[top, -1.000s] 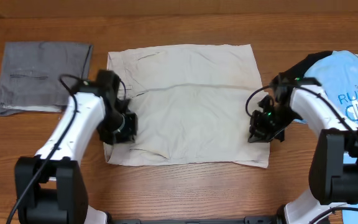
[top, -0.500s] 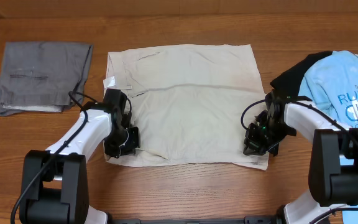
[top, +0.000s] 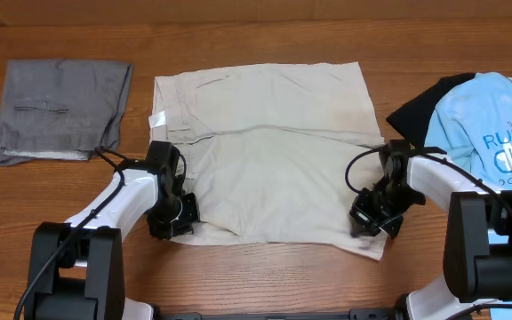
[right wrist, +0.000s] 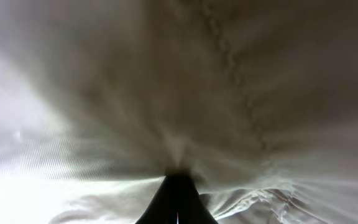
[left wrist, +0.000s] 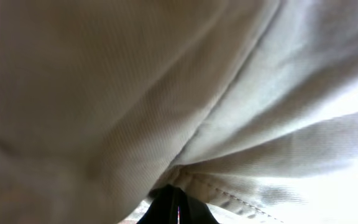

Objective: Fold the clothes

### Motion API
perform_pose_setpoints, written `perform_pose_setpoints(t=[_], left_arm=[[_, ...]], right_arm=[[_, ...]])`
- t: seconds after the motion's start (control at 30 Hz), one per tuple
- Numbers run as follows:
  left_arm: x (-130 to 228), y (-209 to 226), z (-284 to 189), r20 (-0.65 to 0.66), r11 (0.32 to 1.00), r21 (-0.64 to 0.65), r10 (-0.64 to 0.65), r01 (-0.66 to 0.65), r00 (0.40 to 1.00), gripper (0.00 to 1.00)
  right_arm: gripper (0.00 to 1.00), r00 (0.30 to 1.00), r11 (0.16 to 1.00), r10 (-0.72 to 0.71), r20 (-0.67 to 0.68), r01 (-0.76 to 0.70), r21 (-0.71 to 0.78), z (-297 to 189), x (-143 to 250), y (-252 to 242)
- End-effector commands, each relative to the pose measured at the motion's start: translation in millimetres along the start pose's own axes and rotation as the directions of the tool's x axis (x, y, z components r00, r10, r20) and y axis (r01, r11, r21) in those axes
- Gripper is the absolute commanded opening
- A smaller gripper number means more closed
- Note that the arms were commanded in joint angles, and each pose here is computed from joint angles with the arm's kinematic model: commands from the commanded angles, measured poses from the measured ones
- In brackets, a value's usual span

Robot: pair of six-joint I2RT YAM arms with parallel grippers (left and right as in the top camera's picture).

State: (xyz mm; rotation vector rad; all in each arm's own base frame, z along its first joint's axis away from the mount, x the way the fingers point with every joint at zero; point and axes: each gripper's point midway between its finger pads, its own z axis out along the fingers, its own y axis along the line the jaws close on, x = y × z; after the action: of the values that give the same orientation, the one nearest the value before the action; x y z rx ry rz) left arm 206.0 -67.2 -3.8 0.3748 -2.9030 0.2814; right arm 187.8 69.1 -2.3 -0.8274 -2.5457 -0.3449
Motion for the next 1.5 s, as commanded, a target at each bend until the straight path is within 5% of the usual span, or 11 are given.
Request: perform_pose_setpoints(t=[0.0, 0.2, 0.37, 0.7, 0.93, 1.17, 1.47], left_arm=[[27, 12, 14, -0.112, 0.999, -0.036, -0.036, 0.032, 0.993, 0.04], [11, -9, -24, -0.065, 1.0, 0.017, 0.021, -0.02, 0.998, 0.04], [-27, -46, -99, 0.132, 0.992, 0.095, 0.075, -0.088, 0.988, 0.04], [-112, -81, -250, 0.587, 0.985, 0.025, 0.122, -0.169, 0.8, 0.04], [-176, -70, -217, 0.528, 0.993, -0.042, 0.117, -0.112, 0.841, 0.04], [-227, -56, -157, 0.434, 0.999, 0.006, 0.037, -0.044, 0.9, 0.04], [-265, -44, -112, 0.433, 1.0, -0.006, 0.013, -0.012, 0.901, 0.04]], right_arm=[[0.04, 1.0, 0.991, 0.02, 0.008, -0.021, 0.13, 9, 1, -28], [0.04, 0.993, 0.992, -0.092, 0.073, 0.086, 0.088, -27, -8, -4], [0.04, 0.96, 0.984, -0.174, 0.219, 0.175, 0.017, -89, -25, 37], [0.04, 0.778, 0.922, -0.275, 0.565, 0.381, -0.075, -216, -54, 116], [0.04, 0.639, 0.876, -0.327, 0.696, 0.482, -0.03, -246, -90, 149], [0.04, 0.594, 0.859, -0.373, 0.713, 0.512, 0.022, -229, -155, 180], [0.04, 0.501, 0.829, -0.411, 0.761, 0.554, 0.083, -197, -236, 217]])
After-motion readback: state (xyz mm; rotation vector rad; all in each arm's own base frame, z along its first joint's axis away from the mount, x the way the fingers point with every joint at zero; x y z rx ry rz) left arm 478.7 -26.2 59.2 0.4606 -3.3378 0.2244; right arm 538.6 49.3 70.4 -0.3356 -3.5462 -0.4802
